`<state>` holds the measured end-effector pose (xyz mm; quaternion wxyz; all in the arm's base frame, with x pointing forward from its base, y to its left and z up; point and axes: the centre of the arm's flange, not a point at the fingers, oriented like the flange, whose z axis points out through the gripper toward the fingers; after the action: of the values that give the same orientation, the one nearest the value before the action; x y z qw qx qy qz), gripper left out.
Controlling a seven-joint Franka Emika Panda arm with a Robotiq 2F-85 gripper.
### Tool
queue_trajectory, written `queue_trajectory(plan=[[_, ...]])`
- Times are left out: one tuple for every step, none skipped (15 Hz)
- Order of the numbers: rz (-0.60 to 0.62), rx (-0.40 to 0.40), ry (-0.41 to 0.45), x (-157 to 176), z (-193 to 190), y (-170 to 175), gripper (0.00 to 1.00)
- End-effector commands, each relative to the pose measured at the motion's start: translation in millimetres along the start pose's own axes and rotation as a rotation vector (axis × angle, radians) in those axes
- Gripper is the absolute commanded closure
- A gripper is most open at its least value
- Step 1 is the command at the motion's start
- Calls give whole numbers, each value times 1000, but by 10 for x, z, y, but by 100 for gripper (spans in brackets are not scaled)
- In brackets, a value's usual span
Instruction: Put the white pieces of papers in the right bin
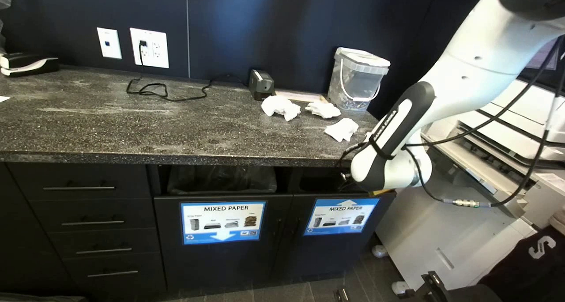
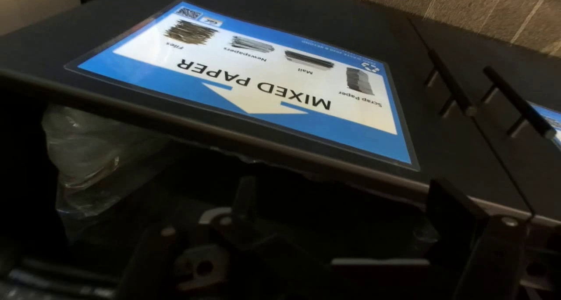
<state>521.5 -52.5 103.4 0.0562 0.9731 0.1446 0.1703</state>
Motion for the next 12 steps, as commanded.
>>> queue_trajectory(plan=[[22, 50, -63, 361, -790, 129, 0], [26, 59, -74, 472, -922, 153, 0], [34, 69, -85, 576, -1057, 236, 0], [39, 73, -95, 663, -1143, 175, 0], [53, 77, -101, 766, -1230, 182, 0], [71, 89, -97, 864, -1318, 258, 0], [92, 100, -95, 972, -1354, 234, 0], [112, 105, -92, 1078, -1373, 196, 0], [126, 126, -82, 1198, -1396, 284, 0], [130, 146, -65, 1310, -1402, 308, 0], [113, 155, -35, 1456, -1364, 204, 0], [98, 160, -1, 1596, -1375, 251, 0]])
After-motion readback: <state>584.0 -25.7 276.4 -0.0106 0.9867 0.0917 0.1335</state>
